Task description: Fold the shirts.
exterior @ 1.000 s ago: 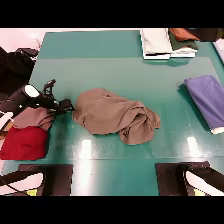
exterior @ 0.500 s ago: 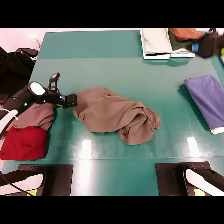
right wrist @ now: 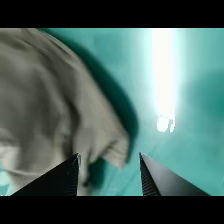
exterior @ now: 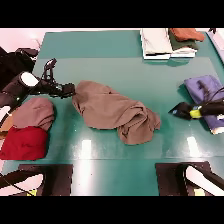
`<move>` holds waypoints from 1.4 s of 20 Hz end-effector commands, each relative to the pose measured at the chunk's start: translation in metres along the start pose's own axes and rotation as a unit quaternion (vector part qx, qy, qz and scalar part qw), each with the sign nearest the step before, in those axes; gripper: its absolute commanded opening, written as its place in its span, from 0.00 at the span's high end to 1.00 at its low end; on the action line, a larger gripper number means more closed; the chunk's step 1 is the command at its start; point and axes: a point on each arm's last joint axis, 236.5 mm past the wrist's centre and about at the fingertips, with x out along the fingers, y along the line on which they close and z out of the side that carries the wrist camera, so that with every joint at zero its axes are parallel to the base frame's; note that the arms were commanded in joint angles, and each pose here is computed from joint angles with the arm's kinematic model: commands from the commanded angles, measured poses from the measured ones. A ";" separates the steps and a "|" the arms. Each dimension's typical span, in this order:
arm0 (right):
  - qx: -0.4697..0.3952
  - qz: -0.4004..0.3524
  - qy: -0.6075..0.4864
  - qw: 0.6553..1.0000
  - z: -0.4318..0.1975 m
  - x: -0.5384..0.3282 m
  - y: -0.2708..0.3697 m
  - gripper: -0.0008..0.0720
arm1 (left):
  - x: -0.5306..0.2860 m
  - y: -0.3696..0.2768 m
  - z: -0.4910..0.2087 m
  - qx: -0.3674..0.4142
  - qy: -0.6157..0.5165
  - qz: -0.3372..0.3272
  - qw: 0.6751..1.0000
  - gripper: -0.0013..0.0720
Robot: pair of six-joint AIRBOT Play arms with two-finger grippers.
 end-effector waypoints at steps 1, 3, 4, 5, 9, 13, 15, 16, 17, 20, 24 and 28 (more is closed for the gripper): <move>0.020 -0.006 0.064 0.998 -0.034 0.054 -0.014 0.40 | -0.001 -0.001 0.001 0.003 -0.001 0.000 1.000 0.95; -0.003 -0.002 0.074 0.997 -0.028 0.069 0.000 0.40 | -0.001 -0.001 0.000 0.003 0.001 0.000 1.000 0.95; -0.016 -0.004 0.075 0.997 -0.024 0.073 0.005 0.40 | -0.001 -0.001 0.000 0.003 0.001 0.000 1.000 0.95; -0.033 -0.008 0.072 0.997 -0.017 0.077 0.011 0.41 | -0.001 -0.001 0.001 0.003 0.001 0.000 1.000 0.95; -0.112 -0.015 0.025 0.993 0.023 0.056 0.044 0.97 | -0.023 -0.012 0.013 0.020 -0.026 -0.004 0.999 0.95; -0.219 0.001 -0.183 0.958 0.096 -0.086 0.135 0.97 | -0.169 -0.070 0.089 0.125 -0.214 0.004 0.969 0.95; -0.270 -0.003 -0.305 0.913 0.108 -0.185 0.183 0.97 | -0.280 -0.114 0.110 0.173 -0.333 -0.001 0.927 0.95; -0.291 -0.008 -0.355 0.888 0.104 -0.230 0.204 0.97 | -0.330 -0.134 0.110 0.189 -0.383 -0.009 0.904 0.95; -0.310 -0.015 -0.402 0.861 0.095 -0.275 0.223 0.97 | -0.378 -0.153 0.105 0.203 -0.428 -0.019 0.880 0.95; -0.343 -0.042 -0.506 0.790 0.058 -0.368 0.260 0.97 | -0.495 -0.194 0.074 0.233 -0.533 -0.044 0.812 0.95; -0.353 -0.089 -0.570 0.737 0.022 -0.431 0.276 0.97 | -0.567 -0.217 0.049 0.260 -0.596 -0.052 0.758 0.95; -0.347 -0.105 -0.567 0.740 0.023 -0.448 0.279 0.97 | -0.558 -0.216 0.065 0.257 -0.593 -0.048 0.762 0.95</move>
